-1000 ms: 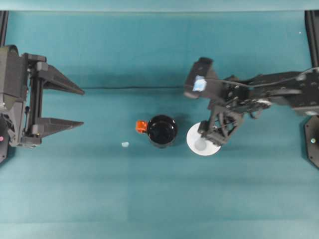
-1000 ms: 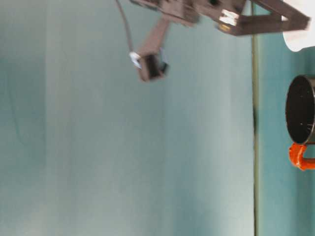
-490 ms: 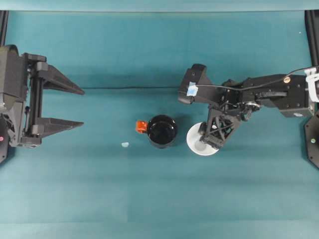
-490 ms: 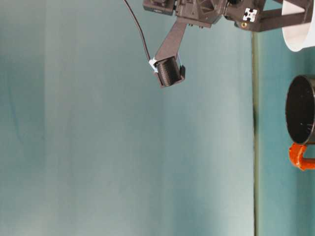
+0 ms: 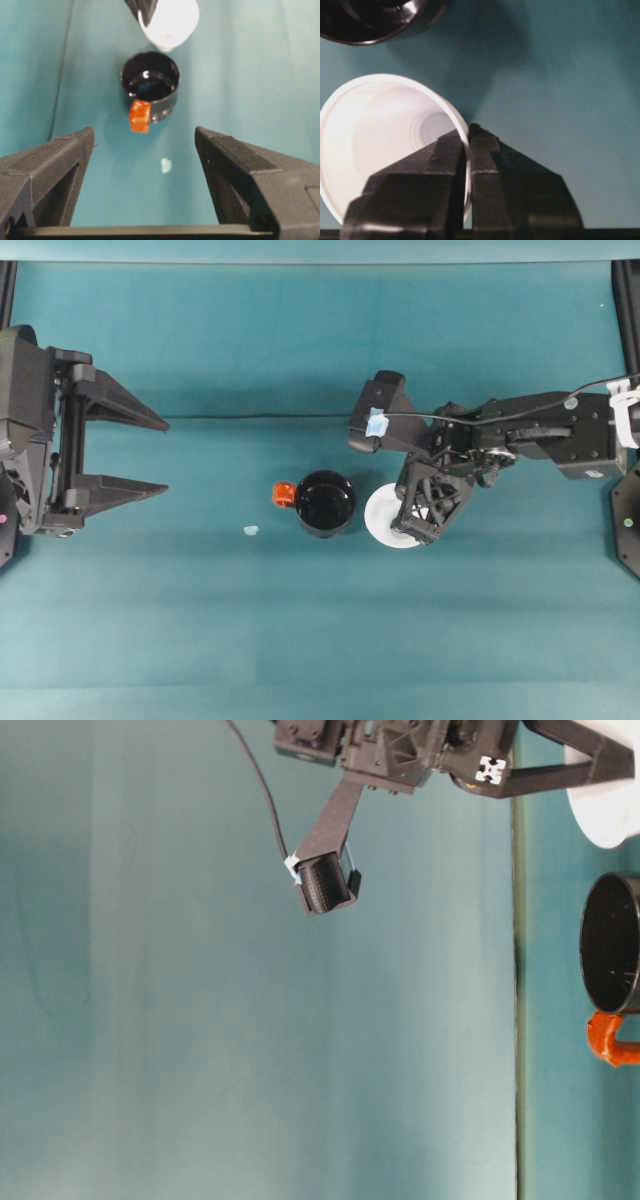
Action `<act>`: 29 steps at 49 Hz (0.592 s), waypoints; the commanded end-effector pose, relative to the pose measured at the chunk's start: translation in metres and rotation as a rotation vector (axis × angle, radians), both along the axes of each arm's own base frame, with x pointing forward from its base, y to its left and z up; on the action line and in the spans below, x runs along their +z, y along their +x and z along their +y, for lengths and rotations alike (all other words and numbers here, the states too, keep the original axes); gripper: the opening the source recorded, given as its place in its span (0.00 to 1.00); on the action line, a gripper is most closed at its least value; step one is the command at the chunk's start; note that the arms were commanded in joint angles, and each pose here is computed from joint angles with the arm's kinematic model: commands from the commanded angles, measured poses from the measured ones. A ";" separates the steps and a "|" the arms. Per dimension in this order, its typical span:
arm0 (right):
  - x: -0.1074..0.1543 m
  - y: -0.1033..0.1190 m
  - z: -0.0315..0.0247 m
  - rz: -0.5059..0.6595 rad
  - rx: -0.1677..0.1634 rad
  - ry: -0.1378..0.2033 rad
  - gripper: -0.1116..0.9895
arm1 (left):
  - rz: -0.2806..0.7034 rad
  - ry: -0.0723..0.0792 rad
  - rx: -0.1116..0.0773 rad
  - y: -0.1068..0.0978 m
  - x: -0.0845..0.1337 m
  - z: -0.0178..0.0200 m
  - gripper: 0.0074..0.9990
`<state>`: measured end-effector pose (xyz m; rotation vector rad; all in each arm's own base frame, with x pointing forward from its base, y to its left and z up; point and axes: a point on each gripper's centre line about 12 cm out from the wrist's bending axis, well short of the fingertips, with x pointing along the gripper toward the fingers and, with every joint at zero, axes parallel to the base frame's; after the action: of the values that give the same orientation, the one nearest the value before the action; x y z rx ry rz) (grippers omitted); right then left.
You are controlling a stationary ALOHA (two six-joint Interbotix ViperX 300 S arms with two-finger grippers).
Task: Put the paper cup into the moved red handle cup holder.
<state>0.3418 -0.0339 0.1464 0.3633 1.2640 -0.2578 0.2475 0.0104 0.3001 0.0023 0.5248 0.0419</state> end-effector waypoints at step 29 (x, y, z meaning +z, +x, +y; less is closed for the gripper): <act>0.139 0.034 -0.0296 -0.240 -0.059 -0.033 0.01 | -0.029 -0.023 -0.001 0.001 0.007 -0.0037 0.89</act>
<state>0.3664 -0.0640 0.2734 0.3942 1.0519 -0.2842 0.2475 0.0073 0.3008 -0.0214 0.5197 0.0371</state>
